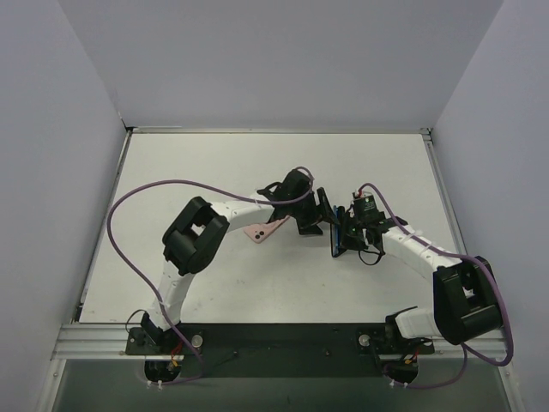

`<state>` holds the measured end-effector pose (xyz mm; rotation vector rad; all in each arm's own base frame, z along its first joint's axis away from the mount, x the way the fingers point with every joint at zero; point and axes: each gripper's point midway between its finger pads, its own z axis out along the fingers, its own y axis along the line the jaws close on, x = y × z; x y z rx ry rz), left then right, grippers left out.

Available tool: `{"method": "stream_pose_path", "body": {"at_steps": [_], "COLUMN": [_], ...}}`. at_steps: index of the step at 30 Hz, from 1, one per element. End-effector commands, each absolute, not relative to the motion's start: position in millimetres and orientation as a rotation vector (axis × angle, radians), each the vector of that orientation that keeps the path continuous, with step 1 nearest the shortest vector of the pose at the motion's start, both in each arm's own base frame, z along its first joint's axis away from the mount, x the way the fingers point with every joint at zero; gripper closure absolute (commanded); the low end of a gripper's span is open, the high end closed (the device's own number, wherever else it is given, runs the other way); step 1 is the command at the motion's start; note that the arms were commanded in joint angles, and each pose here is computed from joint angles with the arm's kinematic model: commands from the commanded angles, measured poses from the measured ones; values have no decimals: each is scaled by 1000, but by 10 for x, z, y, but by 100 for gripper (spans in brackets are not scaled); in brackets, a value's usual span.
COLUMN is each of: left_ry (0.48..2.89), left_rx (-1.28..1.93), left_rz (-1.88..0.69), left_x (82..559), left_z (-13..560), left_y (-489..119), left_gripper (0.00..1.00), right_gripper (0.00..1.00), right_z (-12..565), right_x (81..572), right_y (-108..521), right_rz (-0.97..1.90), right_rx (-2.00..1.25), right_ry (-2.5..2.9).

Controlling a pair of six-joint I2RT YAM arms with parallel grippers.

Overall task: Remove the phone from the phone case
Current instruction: Remove the phone case from the phone.

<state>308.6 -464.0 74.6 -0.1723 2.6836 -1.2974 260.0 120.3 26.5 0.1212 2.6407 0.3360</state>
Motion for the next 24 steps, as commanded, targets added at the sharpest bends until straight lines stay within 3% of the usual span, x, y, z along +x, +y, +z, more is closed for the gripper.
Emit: {"method": "stream_pose_path", "body": {"at_steps": [1, 13, 15, 19, 24], "left_ry": [2679, 2760, 2766, 2770, 2763], "left_rx": [-113, -60, -57, -32, -19], "left_rz": [-1217, -971, -919, -875, -839], "left_x": [3128, 3110, 3125, 3135, 3148], "left_z": [850, 617, 624, 611, 640], "left_y": [-4735, -4730, -4697, -4653, -4602], "left_gripper": [21, 28, 30, 45, 49], "right_gripper": [99, 99, 99, 99, 99], "right_z": [117, 113, 116, 125, 124], "right_x": [2484, 2481, 2481, 2483, 2483], "right_y": [1191, 1193, 1185, 1174, 1165], "right_rz": [299, 293, 290, 282, 278], "right_rx": [102, 100, 103, 106, 113], "right_ry": [2706, 2703, 2699, 2691, 2690]}}
